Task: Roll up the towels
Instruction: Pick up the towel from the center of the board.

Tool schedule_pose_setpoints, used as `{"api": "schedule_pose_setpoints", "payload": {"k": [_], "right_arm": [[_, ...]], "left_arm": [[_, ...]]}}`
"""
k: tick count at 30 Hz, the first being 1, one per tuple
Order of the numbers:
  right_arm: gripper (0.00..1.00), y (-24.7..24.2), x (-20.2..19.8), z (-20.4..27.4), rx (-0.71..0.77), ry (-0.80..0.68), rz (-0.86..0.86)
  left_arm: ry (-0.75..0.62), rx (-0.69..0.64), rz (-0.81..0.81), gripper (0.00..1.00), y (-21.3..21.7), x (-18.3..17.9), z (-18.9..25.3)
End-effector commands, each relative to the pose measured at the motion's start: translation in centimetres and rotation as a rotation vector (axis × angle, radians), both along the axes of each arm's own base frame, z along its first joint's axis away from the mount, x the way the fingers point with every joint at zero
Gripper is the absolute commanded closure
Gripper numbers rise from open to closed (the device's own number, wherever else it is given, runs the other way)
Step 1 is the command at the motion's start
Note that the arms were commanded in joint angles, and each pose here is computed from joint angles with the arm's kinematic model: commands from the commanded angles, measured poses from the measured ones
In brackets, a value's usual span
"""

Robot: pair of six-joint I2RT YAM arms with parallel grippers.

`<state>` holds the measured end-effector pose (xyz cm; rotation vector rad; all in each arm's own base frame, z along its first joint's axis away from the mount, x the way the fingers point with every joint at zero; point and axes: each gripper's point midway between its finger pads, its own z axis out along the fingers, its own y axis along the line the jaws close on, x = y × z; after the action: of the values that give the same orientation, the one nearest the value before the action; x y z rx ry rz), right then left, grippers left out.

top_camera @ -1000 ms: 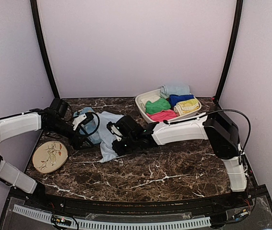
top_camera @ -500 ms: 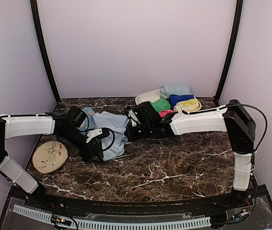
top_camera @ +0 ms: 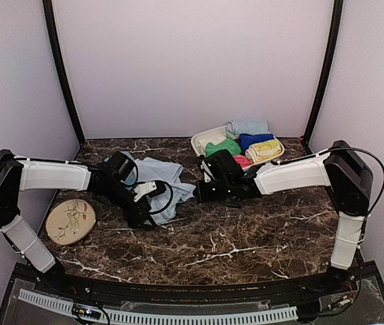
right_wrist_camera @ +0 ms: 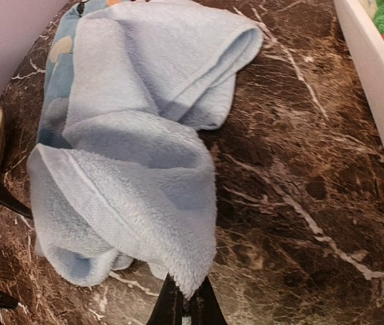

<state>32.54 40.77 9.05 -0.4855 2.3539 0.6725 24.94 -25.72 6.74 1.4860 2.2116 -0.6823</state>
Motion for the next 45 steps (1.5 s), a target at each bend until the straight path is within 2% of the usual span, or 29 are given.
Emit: {"api": "schedule_pose_setpoints", "payload": {"k": [1,5,8,15,16,18,24,28,30,34,39,45], "right_arm": [[1.0,-1.6,1.6,3.3,0.09,-0.05,-0.075],[1.0,-2.2,1.7,3.4,0.102,-0.05,-0.085],[1.0,-2.2,1.8,3.8,0.117,-0.052,-0.087],[1.0,-2.4,1.9,4.8,0.128,-0.067,-0.086],[1.0,-2.5,1.9,5.0,0.13,-0.07,-0.087],[1.0,-2.7,2.1,5.4,0.134,-0.077,-0.09],[1.0,-4.0,2.2,5.6,0.13,-0.08,-0.106],[1.0,-4.6,2.5,6.5,0.142,-0.093,-0.113],[1.0,-5.0,2.6,7.3,0.138,-0.107,-0.117],[1.0,-6.5,3.0,10.4,0.153,-0.16,-0.128],[1.0,-8.2,2.9,17.3,0.212,-0.28,-0.13],[1.0,-9.1,1.7,25.1,0.315,-0.39,-0.103]], "left_arm": [[-0.051,-0.017,0.063,0.1,-0.5,1.6,0.1],[-0.06,-0.001,0.097,0.1,-0.5,2.3,-0.4],[-0.029,0.007,0.072,0.1,-0.8,1.5,-1.0],[-0.035,0.075,0.073,0.17,-0.4,1.8,-2.5],[-0.039,0.078,0.073,0.22,-0.4,1.8,-2.4],[-0.04,0.082,0.066,0.38,-0.3,1.7,-2.1],[-0.03,0.053,0.04,0.76,-0.4,0.9,-0.7],[-0.018,0.039,0.021,0.96,-0.7,0.5,0.2],[-0.012,0.048,0.012,1.0,-0.7,0.7,1.3],[-0.124,0.043,0.025,1.0,-1.5,3.5,7.8],[-0.386,-0.046,0.057,1.0,-2.5,7.1,21.5],[-0.684,-0.127,0.106,1.0,-1.2,8.0,32.7]]}}
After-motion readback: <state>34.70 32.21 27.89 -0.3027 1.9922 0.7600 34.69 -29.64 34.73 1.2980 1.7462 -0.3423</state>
